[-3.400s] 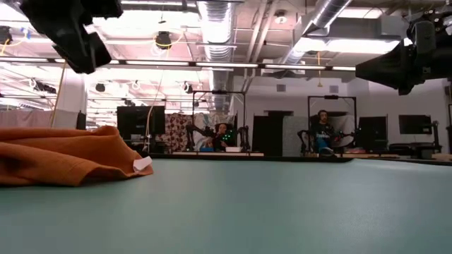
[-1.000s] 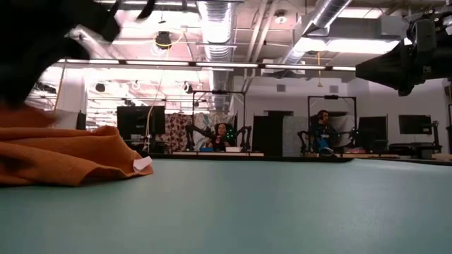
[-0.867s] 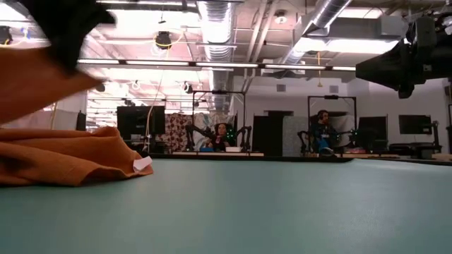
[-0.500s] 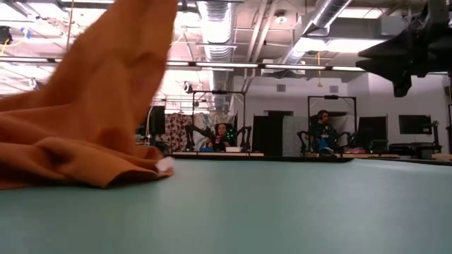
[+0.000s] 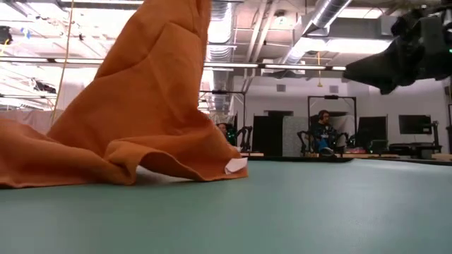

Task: Roll towel
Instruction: Fold the orange towel

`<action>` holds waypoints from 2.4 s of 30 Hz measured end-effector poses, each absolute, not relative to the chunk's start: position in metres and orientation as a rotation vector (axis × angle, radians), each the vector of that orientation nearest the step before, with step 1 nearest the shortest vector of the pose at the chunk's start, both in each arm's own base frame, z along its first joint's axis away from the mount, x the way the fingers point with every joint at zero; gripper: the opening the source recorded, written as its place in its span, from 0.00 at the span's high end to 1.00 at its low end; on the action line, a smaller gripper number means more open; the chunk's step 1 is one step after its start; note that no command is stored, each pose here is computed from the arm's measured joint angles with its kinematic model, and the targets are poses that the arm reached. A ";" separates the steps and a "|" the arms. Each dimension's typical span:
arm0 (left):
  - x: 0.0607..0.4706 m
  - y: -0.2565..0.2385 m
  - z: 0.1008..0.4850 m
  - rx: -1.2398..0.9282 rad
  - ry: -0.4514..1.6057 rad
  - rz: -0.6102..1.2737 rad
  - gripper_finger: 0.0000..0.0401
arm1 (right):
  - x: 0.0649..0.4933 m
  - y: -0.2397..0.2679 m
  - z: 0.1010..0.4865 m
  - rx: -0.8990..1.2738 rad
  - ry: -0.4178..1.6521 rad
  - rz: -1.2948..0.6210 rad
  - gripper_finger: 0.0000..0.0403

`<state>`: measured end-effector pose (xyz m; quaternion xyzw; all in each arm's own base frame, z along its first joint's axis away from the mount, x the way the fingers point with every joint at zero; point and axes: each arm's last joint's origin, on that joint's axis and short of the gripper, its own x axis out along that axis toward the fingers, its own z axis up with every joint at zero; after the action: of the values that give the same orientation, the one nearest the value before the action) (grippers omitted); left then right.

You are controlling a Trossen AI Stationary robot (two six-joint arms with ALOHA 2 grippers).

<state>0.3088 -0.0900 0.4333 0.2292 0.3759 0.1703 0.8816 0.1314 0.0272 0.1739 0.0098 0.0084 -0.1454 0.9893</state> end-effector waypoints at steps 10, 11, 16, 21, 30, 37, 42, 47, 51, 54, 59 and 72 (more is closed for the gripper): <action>0.316 -0.073 0.434 0.470 0.791 0.354 1.00 | 0.215 0.052 0.193 -0.148 0.220 -0.195 0.63; 0.316 -0.074 0.434 0.477 0.792 0.350 1.00 | 0.224 0.055 0.195 -0.166 0.225 -0.175 0.63; 0.315 -0.074 0.434 0.489 0.795 0.339 1.00 | 0.265 0.059 0.200 -0.248 0.258 -0.123 0.62; 0.315 -0.076 0.434 0.490 0.797 0.326 1.00 | 0.298 0.052 0.208 -0.227 0.238 0.034 0.57; 0.313 -0.083 0.434 0.502 0.796 0.305 1.00 | 0.338 0.030 0.207 -0.219 0.233 0.173 0.49; 0.313 -0.083 0.434 0.502 0.795 0.304 1.00 | 0.362 0.019 0.202 -0.220 0.232 0.223 0.49; 0.313 -0.083 0.434 0.504 0.796 0.304 1.00 | 0.374 0.016 0.195 -0.220 0.262 0.236 0.49; 0.313 -0.083 0.434 0.524 0.800 0.296 1.00 | 0.375 0.020 0.189 -0.201 0.276 0.349 0.55; 0.313 -0.083 0.434 0.538 0.804 0.297 1.00 | 0.374 0.020 0.186 -0.197 0.312 0.350 0.69; 0.313 -0.082 0.434 0.542 0.802 0.307 1.00 | 0.374 0.019 0.184 -0.196 0.334 0.338 0.87; 0.313 -0.081 0.435 0.573 0.794 0.366 1.00 | 0.373 0.022 0.182 -0.171 0.353 0.337 0.97; 0.314 -0.040 0.438 0.408 0.726 0.761 1.00 | 0.331 0.046 0.217 -0.281 0.565 -0.359 0.99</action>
<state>0.3142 -0.0403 0.4378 0.1932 0.3441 0.3605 0.8452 0.3311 0.0461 0.2166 -0.1373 0.2766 -0.1754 0.9348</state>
